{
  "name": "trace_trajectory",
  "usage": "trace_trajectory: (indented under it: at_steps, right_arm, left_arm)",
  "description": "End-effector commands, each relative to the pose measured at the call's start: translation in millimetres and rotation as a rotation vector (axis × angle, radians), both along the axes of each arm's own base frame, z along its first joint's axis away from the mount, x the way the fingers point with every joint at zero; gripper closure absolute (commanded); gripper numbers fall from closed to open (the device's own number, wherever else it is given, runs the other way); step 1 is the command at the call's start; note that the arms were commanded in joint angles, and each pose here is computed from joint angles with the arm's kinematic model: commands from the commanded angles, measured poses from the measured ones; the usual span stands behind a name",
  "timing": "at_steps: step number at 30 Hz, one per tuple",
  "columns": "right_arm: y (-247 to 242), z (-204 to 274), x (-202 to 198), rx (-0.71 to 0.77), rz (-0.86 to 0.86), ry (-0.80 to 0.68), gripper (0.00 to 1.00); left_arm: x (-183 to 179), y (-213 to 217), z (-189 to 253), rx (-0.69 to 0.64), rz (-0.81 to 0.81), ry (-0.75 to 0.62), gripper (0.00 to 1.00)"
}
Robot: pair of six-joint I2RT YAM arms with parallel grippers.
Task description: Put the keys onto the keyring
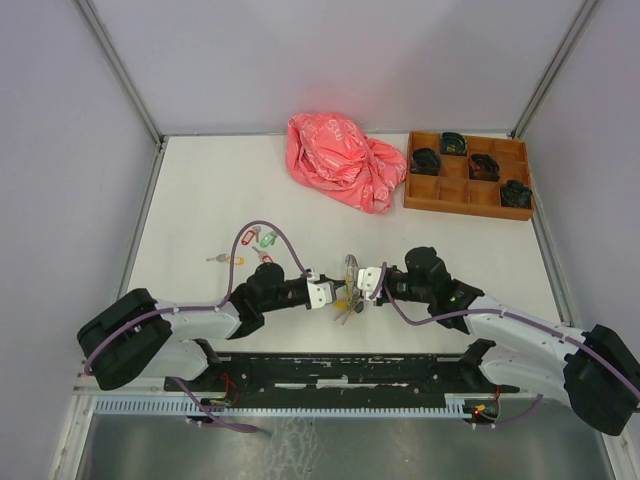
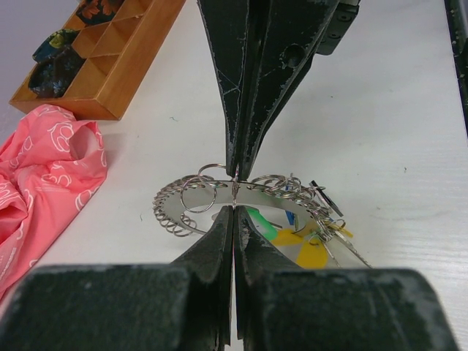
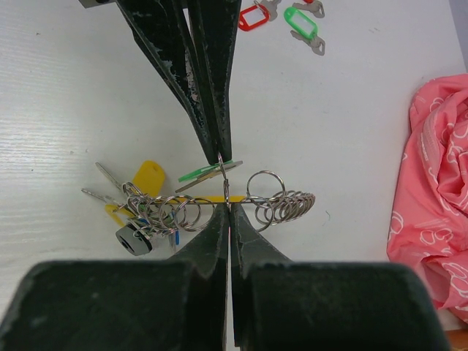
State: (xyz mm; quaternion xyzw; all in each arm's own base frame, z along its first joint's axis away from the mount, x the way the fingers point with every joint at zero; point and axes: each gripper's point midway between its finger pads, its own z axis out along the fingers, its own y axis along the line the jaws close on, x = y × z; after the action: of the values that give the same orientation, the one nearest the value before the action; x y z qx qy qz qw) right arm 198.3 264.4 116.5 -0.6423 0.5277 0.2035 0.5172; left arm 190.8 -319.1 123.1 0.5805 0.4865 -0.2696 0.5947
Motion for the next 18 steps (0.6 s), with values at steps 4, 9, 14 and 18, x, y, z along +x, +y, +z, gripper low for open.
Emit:
trace_trajectory:
  at_steps: [4,9,14,18]
  right_arm:
    - [13.1,37.5,3.4,0.097,0.028,-0.069,0.99]
    - [14.0,38.2,2.2,0.098,0.036,-0.066,0.99]
    - [15.3,38.1,0.8,0.1,0.046,-0.059,0.99]
    - [16.6,39.1,-0.5,0.103,0.056,-0.057,0.99]
  left_arm:
    - [8.2,-10.6,23.6,-0.068,0.02,-0.003,0.97]
    - [8.8,-11.4,24.2,-0.073,0.021,0.002,0.97]
    - [6.8,-13.6,24.7,-0.079,0.007,0.01,0.97]
    - [5.3,-15.4,23.7,-0.078,-0.006,0.015,0.97]
